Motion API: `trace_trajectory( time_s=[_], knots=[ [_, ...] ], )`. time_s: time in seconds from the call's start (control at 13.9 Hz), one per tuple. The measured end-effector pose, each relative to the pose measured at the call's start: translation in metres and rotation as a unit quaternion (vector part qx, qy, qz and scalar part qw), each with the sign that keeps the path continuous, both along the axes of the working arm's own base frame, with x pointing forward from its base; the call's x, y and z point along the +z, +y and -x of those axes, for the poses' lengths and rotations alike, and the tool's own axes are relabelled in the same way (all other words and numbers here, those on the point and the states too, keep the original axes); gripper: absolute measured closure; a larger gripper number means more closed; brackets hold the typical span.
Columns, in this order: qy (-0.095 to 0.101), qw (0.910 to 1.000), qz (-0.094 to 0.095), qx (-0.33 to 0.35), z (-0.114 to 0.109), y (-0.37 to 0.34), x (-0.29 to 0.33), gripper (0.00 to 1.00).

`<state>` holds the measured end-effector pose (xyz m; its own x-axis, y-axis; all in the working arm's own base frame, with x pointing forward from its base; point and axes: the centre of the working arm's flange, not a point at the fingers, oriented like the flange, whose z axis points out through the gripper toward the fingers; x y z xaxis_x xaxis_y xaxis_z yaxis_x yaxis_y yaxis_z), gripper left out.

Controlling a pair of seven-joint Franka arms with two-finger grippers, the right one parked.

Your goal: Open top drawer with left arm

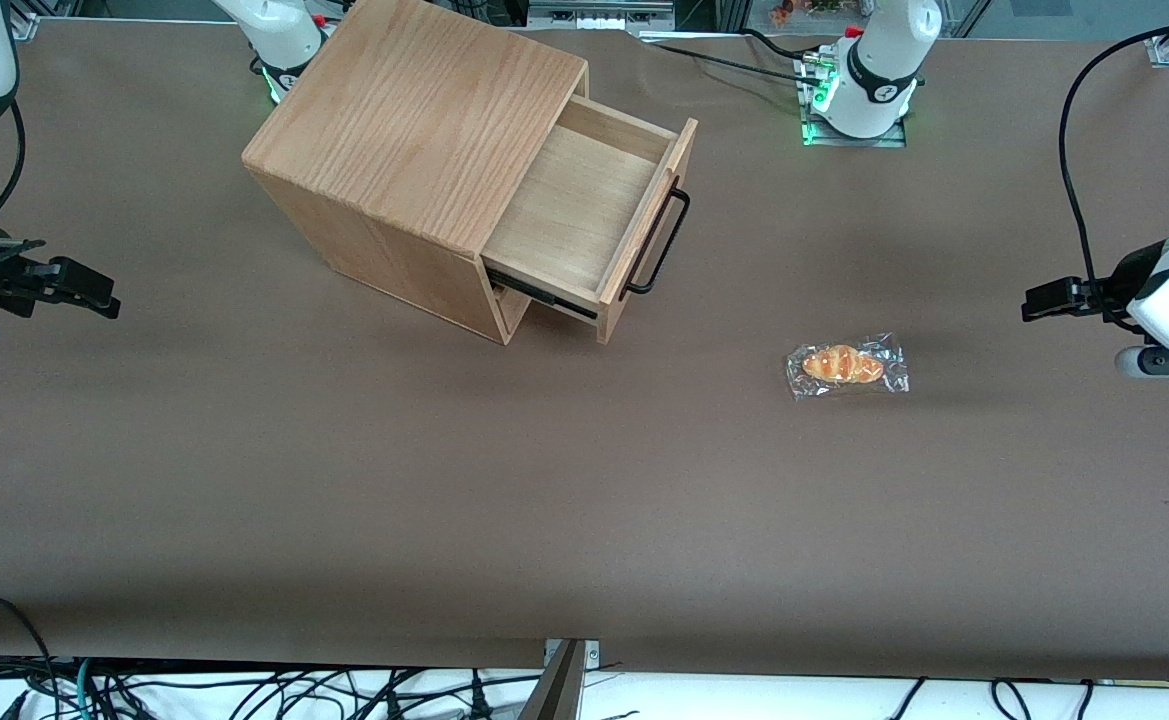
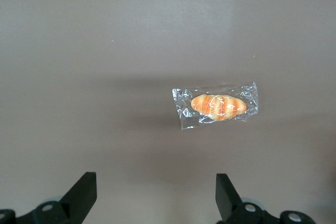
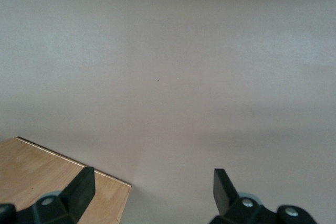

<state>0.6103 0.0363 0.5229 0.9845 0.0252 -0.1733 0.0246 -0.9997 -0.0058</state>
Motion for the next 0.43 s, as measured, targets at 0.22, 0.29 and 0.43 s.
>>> trace_trajectory(
  time_s=[0.22,0.29,0.43],
  knots=[
    [-0.009,1.0,0.0,0.0,-0.0026,0.0001,-0.0001,0.0],
    [-0.01,0.9999,-0.001,0.0,-0.0032,0.0001,-0.0006,0.0],
    [-0.012,0.9999,-0.001,0.0,-0.0045,0.0001,-0.0024,0.0]
  ],
)
